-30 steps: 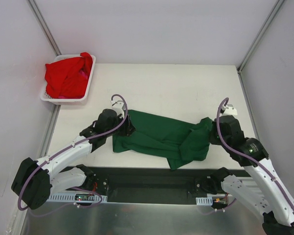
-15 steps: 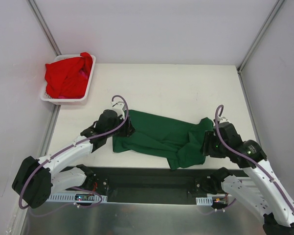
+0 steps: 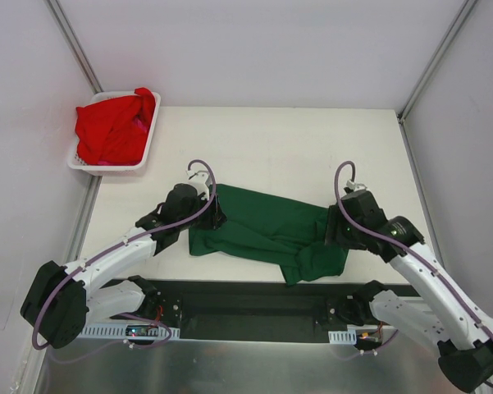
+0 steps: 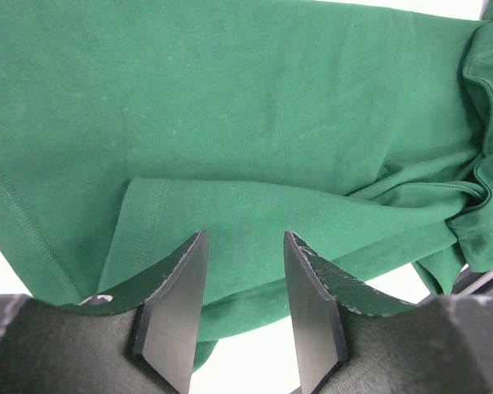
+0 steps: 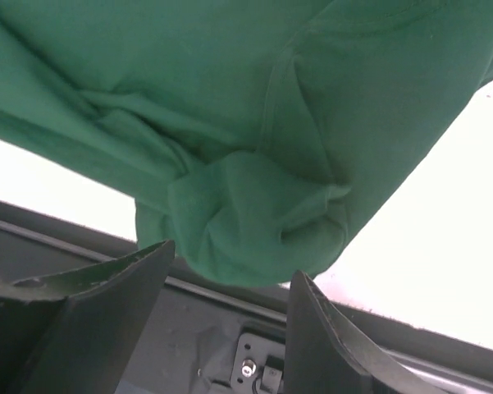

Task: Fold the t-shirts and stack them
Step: Flatten the tshirt out

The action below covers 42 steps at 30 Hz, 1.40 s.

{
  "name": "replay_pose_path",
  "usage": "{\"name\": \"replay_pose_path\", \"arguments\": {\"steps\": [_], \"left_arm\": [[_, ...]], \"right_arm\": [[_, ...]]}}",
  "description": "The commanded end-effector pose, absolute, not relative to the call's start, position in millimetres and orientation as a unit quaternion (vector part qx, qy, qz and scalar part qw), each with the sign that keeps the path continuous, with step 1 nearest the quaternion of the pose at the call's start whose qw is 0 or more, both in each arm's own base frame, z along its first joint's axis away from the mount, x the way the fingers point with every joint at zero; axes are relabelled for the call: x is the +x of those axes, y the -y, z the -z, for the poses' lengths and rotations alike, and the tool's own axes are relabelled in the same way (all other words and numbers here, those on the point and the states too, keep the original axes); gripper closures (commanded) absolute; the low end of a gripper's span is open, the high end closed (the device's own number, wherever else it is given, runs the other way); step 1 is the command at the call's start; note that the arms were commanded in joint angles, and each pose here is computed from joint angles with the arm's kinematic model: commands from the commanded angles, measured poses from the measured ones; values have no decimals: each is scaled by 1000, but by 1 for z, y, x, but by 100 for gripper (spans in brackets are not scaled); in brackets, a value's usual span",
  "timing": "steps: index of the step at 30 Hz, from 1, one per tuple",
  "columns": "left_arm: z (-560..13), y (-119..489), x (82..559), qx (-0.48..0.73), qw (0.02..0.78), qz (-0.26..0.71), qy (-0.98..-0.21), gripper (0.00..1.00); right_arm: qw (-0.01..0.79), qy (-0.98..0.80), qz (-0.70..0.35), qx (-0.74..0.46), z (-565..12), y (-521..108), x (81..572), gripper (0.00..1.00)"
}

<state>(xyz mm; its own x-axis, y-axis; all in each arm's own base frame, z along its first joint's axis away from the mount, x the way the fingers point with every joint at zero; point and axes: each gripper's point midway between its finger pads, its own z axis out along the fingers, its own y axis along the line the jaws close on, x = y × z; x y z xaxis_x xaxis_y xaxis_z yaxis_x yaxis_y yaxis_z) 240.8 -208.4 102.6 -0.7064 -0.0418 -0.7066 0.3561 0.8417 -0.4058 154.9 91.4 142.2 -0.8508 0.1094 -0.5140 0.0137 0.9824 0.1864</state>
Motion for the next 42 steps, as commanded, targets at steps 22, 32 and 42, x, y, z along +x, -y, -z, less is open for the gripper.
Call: {"name": "replay_pose_path", "arguments": {"steps": [22,32,42], "left_arm": [[-120,210,244,103,403,272,-868,59],[-120,209,243,104,404,270,-868,59],[-119,207,243,105,405,267,-868,59]], "right_arm": [[314,-947,24,64,-137,-78,214,41],[283,-956,22,69,-124,-79,202,48],[262,-962,19,75,-108,-81,195,48]]}}
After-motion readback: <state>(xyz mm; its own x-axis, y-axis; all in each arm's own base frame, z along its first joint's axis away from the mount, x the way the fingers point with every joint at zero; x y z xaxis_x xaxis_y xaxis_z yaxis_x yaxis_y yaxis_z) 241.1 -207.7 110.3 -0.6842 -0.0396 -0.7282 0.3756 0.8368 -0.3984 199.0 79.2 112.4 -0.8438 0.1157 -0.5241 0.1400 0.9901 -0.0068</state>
